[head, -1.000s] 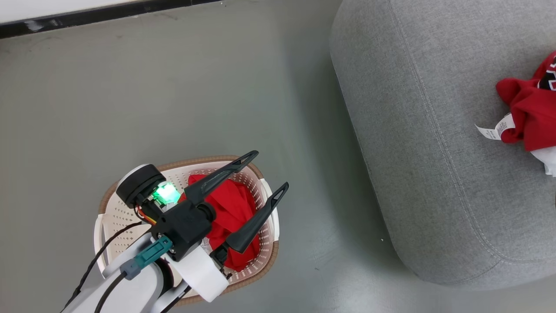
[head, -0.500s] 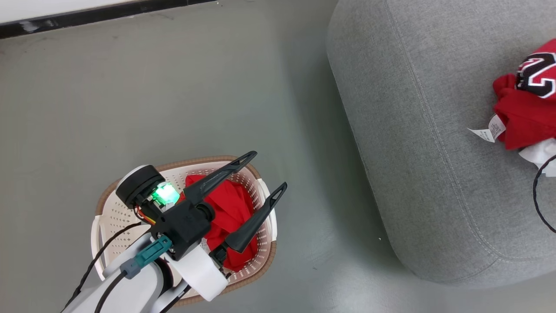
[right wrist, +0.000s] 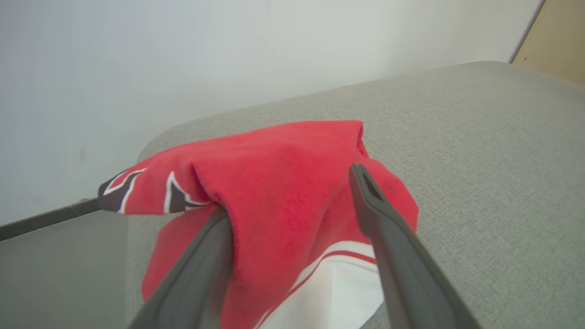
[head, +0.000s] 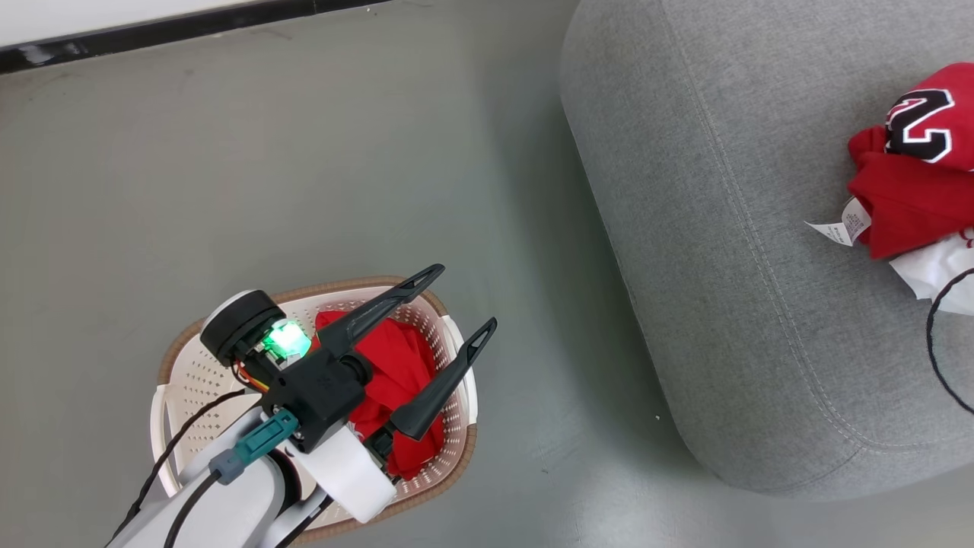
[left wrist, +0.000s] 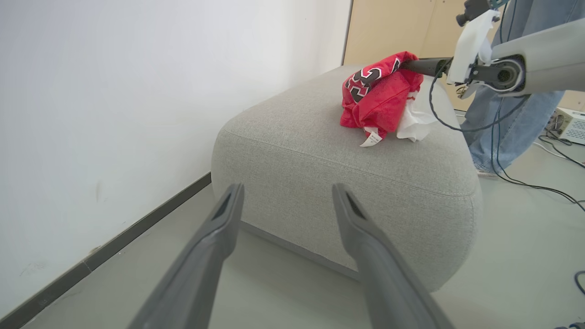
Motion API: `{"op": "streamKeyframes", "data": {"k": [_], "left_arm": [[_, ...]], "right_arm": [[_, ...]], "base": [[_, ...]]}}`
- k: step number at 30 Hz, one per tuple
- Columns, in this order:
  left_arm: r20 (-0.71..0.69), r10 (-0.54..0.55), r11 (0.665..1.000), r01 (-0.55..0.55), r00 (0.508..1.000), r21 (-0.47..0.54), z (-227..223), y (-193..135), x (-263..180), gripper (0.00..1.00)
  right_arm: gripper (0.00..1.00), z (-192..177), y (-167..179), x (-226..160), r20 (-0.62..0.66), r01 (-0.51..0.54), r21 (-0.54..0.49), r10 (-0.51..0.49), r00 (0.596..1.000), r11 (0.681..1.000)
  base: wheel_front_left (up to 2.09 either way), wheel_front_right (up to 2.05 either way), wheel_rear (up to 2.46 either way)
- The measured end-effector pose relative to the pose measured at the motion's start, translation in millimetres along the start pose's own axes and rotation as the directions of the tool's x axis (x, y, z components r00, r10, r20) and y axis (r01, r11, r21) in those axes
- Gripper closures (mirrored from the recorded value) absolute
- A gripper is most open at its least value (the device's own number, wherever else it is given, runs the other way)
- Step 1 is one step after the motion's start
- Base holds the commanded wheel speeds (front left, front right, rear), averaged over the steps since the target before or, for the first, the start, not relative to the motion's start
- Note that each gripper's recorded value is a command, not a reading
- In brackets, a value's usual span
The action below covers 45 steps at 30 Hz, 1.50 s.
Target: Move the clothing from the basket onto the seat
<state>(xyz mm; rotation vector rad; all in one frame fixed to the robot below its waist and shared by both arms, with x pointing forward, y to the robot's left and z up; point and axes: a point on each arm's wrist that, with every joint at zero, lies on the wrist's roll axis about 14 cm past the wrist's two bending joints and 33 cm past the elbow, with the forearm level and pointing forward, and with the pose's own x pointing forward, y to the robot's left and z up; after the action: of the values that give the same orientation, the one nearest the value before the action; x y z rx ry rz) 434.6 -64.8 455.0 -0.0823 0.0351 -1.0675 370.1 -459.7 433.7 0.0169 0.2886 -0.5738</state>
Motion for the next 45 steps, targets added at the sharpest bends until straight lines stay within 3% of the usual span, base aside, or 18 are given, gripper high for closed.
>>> {"op": "streamKeyframes", "data": {"k": [12, 25, 37, 45], "left_arm": [[0.012, 0.0, 1.0, 0.0, 1.0, 0.01, 4.0, 0.0, 2.2, 0.0], [0.052, 0.052, 0.999, -0.052, 0.997, 0.004, 16.7, 7.6, 3.9, 0.0], [0.058, 0.219, 0.976, -0.22, 0.974, 0.006, 23.4, 37.3, -16.3, 0.0], [0.048, 0.386, 0.922, -0.386, 0.921, -0.005, 25.7, 64.9, -46.9, 0.0]], "right_arm": [[0.0, 7.8, 12.5, -15.1, 0.048, -0.064, -0.048, 0.066, 0.997, 0.997], [0.0, 45.0, 57.3, -21.4, 0.167, -0.193, -0.106, 0.209, 0.963, 0.975], [0.0, 79.3, 124.1, -29.4, 0.277, -0.337, -0.13, 0.36, 0.891, 0.933], [0.0, 91.2, 163.6, -41.3, 0.324, -0.414, -0.112, 0.427, 0.844, 0.903]], "base": [[0.0, 0.0, 0.0], [0.0, 0.0, 0.0], [0.0, 0.0, 0.0], [0.0, 0.0, 0.0]]}}
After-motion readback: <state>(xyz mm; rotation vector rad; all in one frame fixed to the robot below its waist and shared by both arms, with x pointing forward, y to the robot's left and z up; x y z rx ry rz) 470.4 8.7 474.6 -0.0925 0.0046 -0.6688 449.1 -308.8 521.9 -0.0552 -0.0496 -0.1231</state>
